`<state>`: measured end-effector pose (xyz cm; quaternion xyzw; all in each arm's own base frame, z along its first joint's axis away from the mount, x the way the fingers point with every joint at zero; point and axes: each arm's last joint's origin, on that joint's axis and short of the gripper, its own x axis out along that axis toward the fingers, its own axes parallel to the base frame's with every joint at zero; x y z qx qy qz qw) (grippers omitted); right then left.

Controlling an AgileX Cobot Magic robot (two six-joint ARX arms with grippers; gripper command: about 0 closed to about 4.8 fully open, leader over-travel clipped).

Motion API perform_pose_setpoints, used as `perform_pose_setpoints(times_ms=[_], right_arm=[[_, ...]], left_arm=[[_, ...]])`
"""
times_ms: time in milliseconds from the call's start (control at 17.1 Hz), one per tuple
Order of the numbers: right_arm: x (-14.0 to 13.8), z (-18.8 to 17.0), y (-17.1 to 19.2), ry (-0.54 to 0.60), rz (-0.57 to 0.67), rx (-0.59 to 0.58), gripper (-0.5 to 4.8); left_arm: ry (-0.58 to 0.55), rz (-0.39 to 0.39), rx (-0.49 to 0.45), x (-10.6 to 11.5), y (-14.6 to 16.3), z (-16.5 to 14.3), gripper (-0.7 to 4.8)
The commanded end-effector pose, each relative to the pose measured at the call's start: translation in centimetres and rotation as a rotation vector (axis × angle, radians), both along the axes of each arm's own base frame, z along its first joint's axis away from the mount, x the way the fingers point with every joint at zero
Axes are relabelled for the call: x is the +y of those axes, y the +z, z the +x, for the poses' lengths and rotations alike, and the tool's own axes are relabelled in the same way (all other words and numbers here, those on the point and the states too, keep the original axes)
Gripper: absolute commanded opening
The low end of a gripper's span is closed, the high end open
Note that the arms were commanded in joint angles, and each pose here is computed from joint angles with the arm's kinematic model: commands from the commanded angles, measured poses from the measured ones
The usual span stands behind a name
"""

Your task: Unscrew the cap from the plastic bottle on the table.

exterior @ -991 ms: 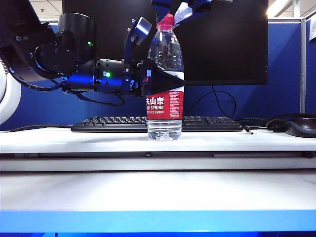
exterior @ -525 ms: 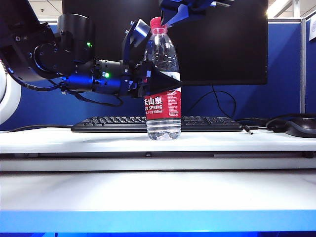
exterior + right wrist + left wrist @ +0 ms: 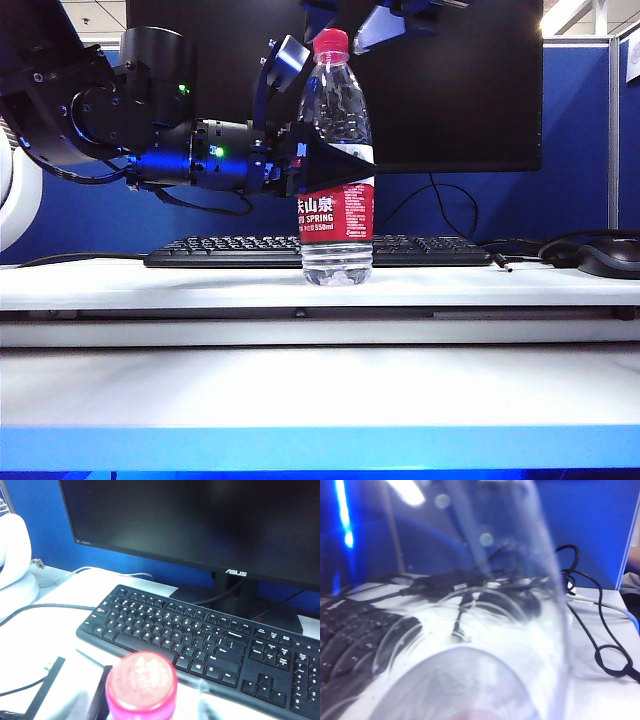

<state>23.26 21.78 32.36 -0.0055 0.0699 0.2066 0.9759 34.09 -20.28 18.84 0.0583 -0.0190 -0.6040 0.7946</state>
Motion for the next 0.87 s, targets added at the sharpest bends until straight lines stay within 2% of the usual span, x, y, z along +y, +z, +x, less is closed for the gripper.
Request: perform_pose_setpoints(times_ms=[58,583,641,700,875], right_arm=[[-0.1,0.02,0.43,0.0,0.015,-0.016,2.56],[-0.29,0.77,0.35,0.046,0.045,-0.023,2.52],[-0.29,0.78,0.35,0.046,0.045,-0.023,2.43],[-0.29,0.78,0.36,0.046,0.045,-0.024,1.74],[-0.23,0.85,0.22,0.046,0.041,-0.02,1.64]], left_arm=[[-0.02,0.007,0.014,0.0,-0.17,-0.14,2.4],[-0.049,0.007,0.019,-0.02,-0.2,-0.23,2.4],[-0.049,0.007,0.018,-0.02,-0.2,-0.23,2.4],[-0.049,0.007,0.019,-0.02,-0.2,-0.23,2.4],[-0.049,0.007,0.019,-0.02,-0.2,-0.23,2.4]])
